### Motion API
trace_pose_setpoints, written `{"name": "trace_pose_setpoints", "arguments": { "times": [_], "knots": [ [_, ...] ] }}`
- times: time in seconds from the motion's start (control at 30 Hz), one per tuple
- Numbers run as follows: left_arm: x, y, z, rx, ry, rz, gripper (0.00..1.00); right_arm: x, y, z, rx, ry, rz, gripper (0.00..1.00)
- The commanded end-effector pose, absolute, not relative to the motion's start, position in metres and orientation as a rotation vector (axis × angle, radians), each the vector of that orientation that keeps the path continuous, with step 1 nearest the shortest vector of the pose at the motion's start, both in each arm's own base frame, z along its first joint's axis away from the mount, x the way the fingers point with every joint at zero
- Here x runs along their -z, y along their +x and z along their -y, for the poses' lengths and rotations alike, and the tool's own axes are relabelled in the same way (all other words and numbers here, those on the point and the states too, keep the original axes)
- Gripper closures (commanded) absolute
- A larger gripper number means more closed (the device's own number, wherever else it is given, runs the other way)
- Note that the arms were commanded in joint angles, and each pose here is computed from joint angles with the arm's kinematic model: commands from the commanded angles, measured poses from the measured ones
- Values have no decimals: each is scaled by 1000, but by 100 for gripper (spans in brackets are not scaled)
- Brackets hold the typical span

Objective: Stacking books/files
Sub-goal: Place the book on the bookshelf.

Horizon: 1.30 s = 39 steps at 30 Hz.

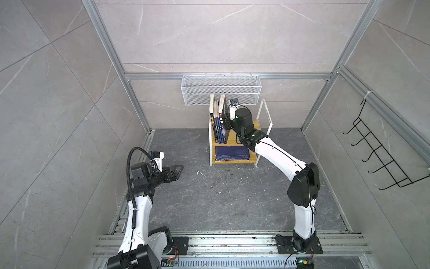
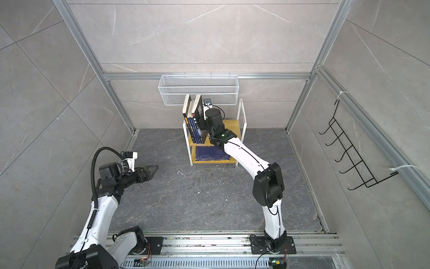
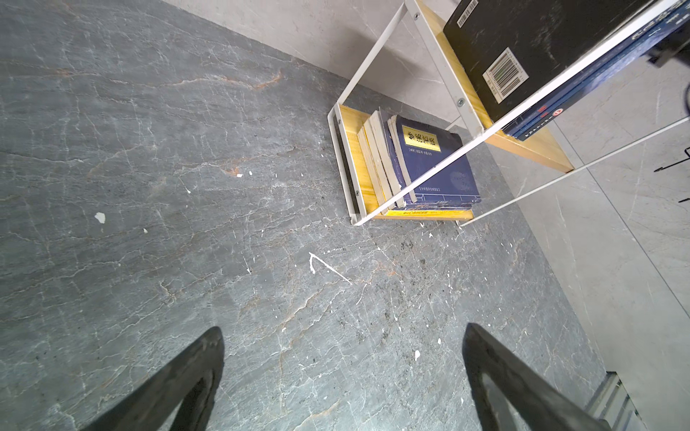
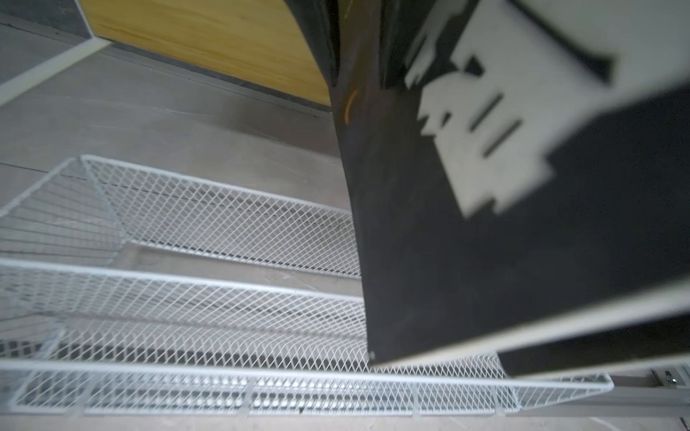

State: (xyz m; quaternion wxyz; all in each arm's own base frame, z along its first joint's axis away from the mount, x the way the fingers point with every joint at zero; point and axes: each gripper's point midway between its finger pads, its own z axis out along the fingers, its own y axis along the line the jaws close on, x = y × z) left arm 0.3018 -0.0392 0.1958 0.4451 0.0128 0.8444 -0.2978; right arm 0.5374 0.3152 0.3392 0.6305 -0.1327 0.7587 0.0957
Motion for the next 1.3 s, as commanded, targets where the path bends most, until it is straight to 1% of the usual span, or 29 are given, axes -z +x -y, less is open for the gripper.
{"name": "trace_pose_setpoints", "arguments": {
  "times": [0.0, 0.13, 0.4, 0.67, 0.9, 0.93, 0.97, 1.0, 1.07, 1.1, 1.13, 1.17, 1.27],
  "knots": [
    [-203, 301, 40, 745, 51, -2064, 0, -343, 534, -327, -282, -323, -1730, 77],
    [-204, 303, 39, 738, 50, -2051, 0, -345, 530, -325, -272, -342, -1723, 76],
    [-201, 304, 36, 730, 43, -2050, 0, -362, 512, -299, -183, -333, -1707, 73],
    [-201, 306, 30, 700, 25, -2055, 0, -379, 478, -268, -161, -305, -1698, 70],
    [-204, 309, 18, 649, -18, -2048, 0, -397, 448, -247, -164, -296, -1692, 63],
    [-204, 310, 16, 636, -23, -2054, 0, -401, 441, -242, -170, -286, -1694, 61],
    [-204, 311, 14, 621, -26, -2061, 0, -404, 434, -237, -176, -281, -1695, 57],
    [-205, 312, 11, 600, -35, -2066, 0, -406, 426, -231, -175, -282, -1702, 47],
    [-207, 315, 6, 559, -41, -2065, 0, -408, 408, -219, -160, -301, -1700, 32],
    [-206, 317, 5, 541, -33, -2066, 0, -406, 400, -212, -144, -306, -1699, 22],
    [-206, 319, 3, 523, -28, -2064, 0, -405, 392, -204, -127, -300, -1699, 4],
    [-203, 321, 1, 503, -25, -2069, 0, -401, 384, -195, -107, -292, -1704, 1],
    [-198, 329, -2, 462, -14, -2073, 0, -384, 362, -170, -54, -278, -1755, 1]
  ]
}}
